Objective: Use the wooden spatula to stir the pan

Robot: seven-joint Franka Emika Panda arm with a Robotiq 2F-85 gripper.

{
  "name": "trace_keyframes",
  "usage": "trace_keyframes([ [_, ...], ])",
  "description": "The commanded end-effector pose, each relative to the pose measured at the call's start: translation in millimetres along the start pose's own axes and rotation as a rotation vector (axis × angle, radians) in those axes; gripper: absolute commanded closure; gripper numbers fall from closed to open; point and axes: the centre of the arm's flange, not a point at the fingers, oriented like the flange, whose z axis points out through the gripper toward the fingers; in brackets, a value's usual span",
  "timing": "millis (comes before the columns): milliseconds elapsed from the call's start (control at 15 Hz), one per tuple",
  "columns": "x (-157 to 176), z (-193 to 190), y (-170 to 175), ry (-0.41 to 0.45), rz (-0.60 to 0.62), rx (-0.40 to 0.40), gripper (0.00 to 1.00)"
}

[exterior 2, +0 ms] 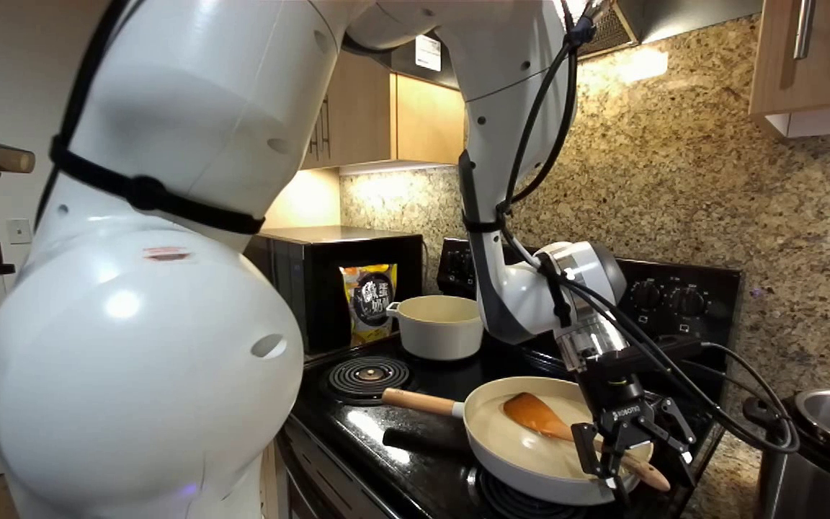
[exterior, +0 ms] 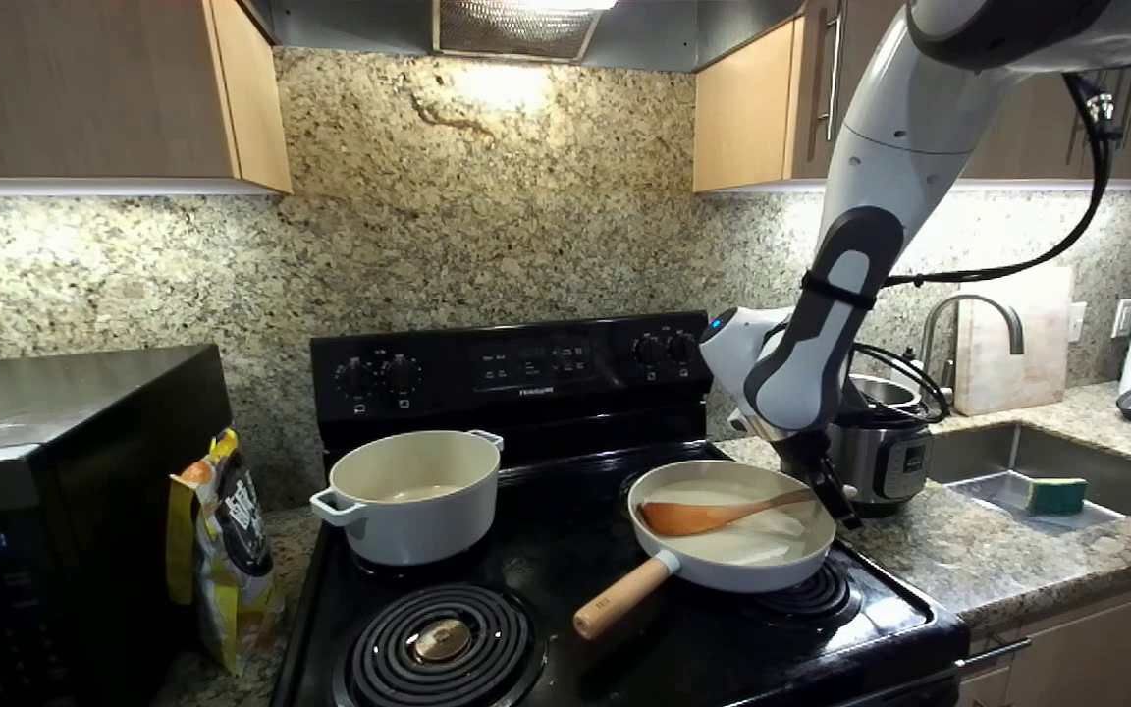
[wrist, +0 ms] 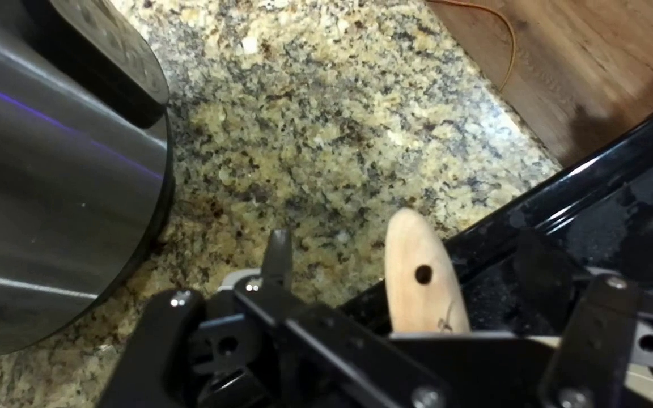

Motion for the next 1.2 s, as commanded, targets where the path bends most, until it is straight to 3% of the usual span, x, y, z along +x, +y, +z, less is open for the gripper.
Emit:
trace_keyframes([
  [0, -0.5, 2.8, 7.7, -0.010, -0.024, 0.017, 0.00],
  [67, -0.7, 2.5, 8.0, -0.009, -0.023, 0.018, 0.25],
  [200, -0.4, 1.5, 9.3, -0.008, -0.021, 0.015, 0.33],
  [800, -1.2, -1.3, 11.1, -0.004, -0.016, 0.006, 0.92],
  [1000, -3.4, -1.9, 10.7, -0.011, -0.009, 0.007, 0.99],
  [1133, -4.6, -1.9, 11.0, -0.016, -0.005, 0.007, 0.98],
])
